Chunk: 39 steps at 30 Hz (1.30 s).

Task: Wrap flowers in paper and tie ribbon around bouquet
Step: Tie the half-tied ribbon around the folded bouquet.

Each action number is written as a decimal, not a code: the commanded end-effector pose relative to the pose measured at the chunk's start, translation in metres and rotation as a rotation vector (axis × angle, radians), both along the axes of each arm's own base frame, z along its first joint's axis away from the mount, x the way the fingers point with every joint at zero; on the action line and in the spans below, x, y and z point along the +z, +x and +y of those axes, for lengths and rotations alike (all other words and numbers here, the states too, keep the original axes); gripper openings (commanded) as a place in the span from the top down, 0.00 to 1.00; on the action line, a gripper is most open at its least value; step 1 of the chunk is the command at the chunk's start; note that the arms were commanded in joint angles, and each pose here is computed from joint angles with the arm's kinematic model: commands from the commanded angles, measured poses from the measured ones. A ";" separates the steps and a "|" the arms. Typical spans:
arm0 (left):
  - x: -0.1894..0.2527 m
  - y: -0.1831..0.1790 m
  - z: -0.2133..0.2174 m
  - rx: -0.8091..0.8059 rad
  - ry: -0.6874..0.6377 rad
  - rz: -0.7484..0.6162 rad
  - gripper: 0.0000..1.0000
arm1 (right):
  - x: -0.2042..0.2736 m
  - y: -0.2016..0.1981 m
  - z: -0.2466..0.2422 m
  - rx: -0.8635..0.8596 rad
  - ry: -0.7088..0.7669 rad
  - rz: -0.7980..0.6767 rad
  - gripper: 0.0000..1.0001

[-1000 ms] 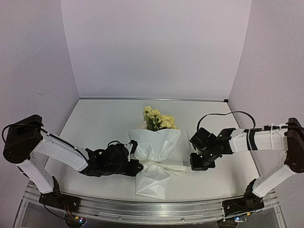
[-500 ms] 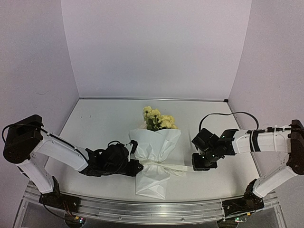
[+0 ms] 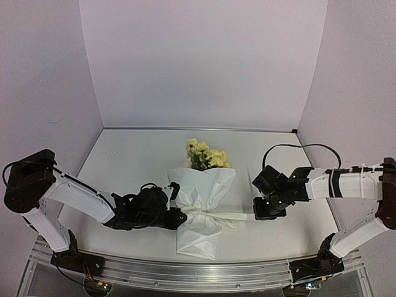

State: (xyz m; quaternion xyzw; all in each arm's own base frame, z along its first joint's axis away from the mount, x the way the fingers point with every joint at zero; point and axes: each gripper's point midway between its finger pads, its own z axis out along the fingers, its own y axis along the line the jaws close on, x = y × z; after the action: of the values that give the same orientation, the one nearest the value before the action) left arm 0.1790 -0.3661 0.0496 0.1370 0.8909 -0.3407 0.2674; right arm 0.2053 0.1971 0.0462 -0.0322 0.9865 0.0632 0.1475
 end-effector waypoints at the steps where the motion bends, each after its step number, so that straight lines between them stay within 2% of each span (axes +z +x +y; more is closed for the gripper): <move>1: 0.026 0.007 -0.009 0.003 -0.067 -0.058 0.96 | 0.007 0.004 -0.014 -0.015 -0.038 -0.033 1.00; 7: 0.035 0.007 -0.013 -0.017 -0.083 -0.088 0.93 | 0.011 0.005 -0.008 0.006 -0.022 -0.034 1.00; 10: 0.050 0.006 -0.016 -0.039 -0.126 -0.125 0.84 | 0.014 0.005 -0.003 0.021 -0.005 -0.028 1.00; 12: 0.066 0.006 -0.017 -0.059 -0.156 -0.167 0.73 | 0.018 0.005 0.003 0.045 0.013 -0.023 0.98; 16: 0.100 0.007 -0.014 -0.071 -0.198 -0.249 0.45 | 0.025 0.008 0.008 0.076 0.022 -0.033 0.82; 18: 0.115 0.009 -0.011 -0.075 -0.190 -0.294 0.38 | 0.029 0.010 0.009 0.092 0.023 -0.044 0.73; 20: 0.128 0.012 -0.006 -0.063 -0.186 -0.333 0.33 | 0.033 0.011 0.010 0.107 0.025 -0.056 0.68; 23: 0.151 0.022 0.011 0.018 -0.187 -0.402 0.13 | 0.042 0.013 0.013 0.135 0.038 -0.080 0.61; 24: 0.155 0.030 0.022 0.085 -0.177 -0.411 0.05 | 0.044 0.013 0.014 0.142 0.043 -0.087 0.60; 25: 0.157 0.039 0.035 0.171 -0.168 -0.404 0.01 | 0.047 0.014 0.015 0.155 0.048 -0.094 0.59; 26: 0.158 0.047 0.048 0.250 -0.164 -0.390 0.00 | 0.051 0.014 0.018 0.170 0.061 -0.097 0.58; 27: 0.159 0.049 0.055 0.258 -0.172 -0.376 0.00 | 0.054 0.011 0.023 0.192 0.085 -0.090 0.58; 29: 0.167 0.046 0.058 0.210 -0.202 -0.397 0.00 | 0.060 0.007 0.034 0.242 0.131 -0.072 0.58; 31: 0.160 0.044 0.064 0.202 -0.160 -0.387 0.02 | 0.064 -0.002 0.050 0.322 0.183 -0.066 0.57; 34: 0.129 0.031 0.065 0.136 -0.079 -0.309 0.15 | 0.065 -0.020 0.073 0.497 0.219 -0.068 0.56; 39: 0.080 0.010 0.075 0.126 -0.082 -0.157 0.30 | 0.056 -0.046 0.097 0.788 0.221 -0.140 0.56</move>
State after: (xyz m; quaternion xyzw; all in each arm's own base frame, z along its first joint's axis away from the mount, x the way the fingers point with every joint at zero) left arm 0.2096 -0.3030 0.1783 0.1010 0.8249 -0.3548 0.4284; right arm 0.1743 0.2662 0.0949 -0.2755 0.9318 0.1822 0.1507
